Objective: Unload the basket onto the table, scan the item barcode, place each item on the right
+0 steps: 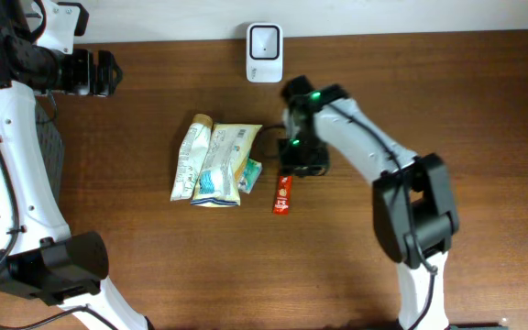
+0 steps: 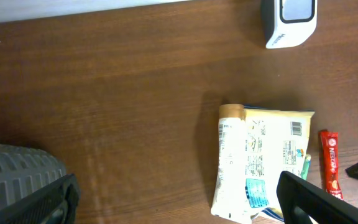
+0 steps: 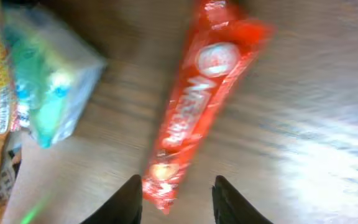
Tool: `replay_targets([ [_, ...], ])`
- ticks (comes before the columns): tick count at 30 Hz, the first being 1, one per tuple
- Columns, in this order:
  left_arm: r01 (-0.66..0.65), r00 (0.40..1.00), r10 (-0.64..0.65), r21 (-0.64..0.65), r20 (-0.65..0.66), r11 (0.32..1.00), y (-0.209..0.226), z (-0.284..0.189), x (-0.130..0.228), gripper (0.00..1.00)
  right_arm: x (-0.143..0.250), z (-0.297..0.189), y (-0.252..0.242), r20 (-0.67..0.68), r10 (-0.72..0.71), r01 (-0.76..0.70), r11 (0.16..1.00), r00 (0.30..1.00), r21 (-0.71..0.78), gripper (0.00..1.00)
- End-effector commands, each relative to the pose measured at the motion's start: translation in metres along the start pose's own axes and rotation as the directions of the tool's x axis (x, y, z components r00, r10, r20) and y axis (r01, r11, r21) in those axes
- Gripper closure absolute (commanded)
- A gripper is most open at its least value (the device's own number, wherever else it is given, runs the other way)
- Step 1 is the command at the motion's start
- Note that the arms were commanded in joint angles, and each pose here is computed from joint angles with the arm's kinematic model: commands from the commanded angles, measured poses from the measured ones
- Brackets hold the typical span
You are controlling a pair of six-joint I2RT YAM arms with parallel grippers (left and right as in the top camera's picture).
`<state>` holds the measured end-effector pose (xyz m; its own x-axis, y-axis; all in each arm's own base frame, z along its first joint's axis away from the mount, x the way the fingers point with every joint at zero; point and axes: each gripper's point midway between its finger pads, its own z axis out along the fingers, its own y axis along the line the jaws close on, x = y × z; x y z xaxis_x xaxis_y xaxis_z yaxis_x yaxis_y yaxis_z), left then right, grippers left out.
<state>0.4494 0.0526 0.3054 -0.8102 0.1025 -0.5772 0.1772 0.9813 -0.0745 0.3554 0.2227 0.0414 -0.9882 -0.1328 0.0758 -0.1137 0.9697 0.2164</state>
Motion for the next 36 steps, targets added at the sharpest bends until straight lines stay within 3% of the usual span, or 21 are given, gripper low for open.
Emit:
replay_targets([
  [1, -0.017, 1.000, 0.017, -0.008, 0.023, 1.000, 0.000, -0.009, -0.003, 0.01, 0.008, 0.004, 0.015, 0.126, 0.078, -0.104, 0.972, 0.989, 0.212, 0.72],
  [4, -0.016, 1.000, 0.016, -0.008, 0.023, 1.000, 0.000, -0.009, -0.003, 0.01, 0.015, 0.017, 0.014, 0.214, 0.119, -0.185, 0.928, 0.970, 0.324, 0.78],
  [7, -0.016, 1.000, 0.016, -0.008, 0.023, 1.000, 0.000, -0.009, -0.003, 0.01, 0.015, 0.036, 0.007, 0.200, 0.113, -0.181, 0.914, 0.973, 0.364, 0.78],
  [15, -0.016, 1.000, 0.016, -0.008, 0.023, 1.000, 0.000, -0.009, -0.003, 0.01, 0.020, 0.049, 0.003, 0.185, 0.111, -0.174, 0.911, 0.977, 0.375, 0.78],
  [18, -0.016, 1.000, 0.016, -0.008, 0.023, 1.000, 0.000, -0.009, -0.003, 0.01, 0.021, 0.056, 0.001, 0.172, 0.113, -0.171, 0.908, 0.979, 0.381, 0.83],
  [21, -0.016, 1.000, 0.016, -0.008, 0.023, 1.000, 0.000, -0.009, -0.003, 0.01, 0.021, 0.063, -0.007, 0.137, 0.138, -0.180, 0.910, 0.981, 0.375, 0.96],
  [26, -0.017, 1.000, 0.017, -0.008, 0.023, 1.000, 0.000, -0.009, -0.003, 0.01, 0.018, 0.043, -0.010, 0.120, 0.172, -0.204, 0.909, 0.978, 0.364, 0.96],
  [29, -0.016, 1.000, 0.016, -0.008, 0.023, 1.000, 0.000, -0.009, -0.003, 0.01, 0.015, 0.019, 0.023, 0.039, 0.026, -0.032, 0.982, 0.999, 0.185, 0.96],
  [31, -0.016, 1.000, 0.016, -0.008, 0.023, 1.000, 0.000, -0.009, -0.003, 0.01, 0.012, -0.011, 0.080, 0.075, -0.182, 0.191, 0.972, 0.980, -0.139, 0.96],
  [33, -0.016, 1.000, 0.016, -0.008, 0.023, 1.000, 0.000, -0.009, -0.003, 0.01, 0.012, -0.055, 0.122, 0.194, -0.326, 0.378, 0.834, 0.925, -0.401, 0.96],
  [36, -0.016, 1.000, 0.016, -0.008, 0.023, 1.000, 0.000, -0.009, -0.003, 0.01, 0.013, -0.101, 0.137, 0.299, -0.360, 0.467, 0.666, 0.884, -0.582, 0.96],
])
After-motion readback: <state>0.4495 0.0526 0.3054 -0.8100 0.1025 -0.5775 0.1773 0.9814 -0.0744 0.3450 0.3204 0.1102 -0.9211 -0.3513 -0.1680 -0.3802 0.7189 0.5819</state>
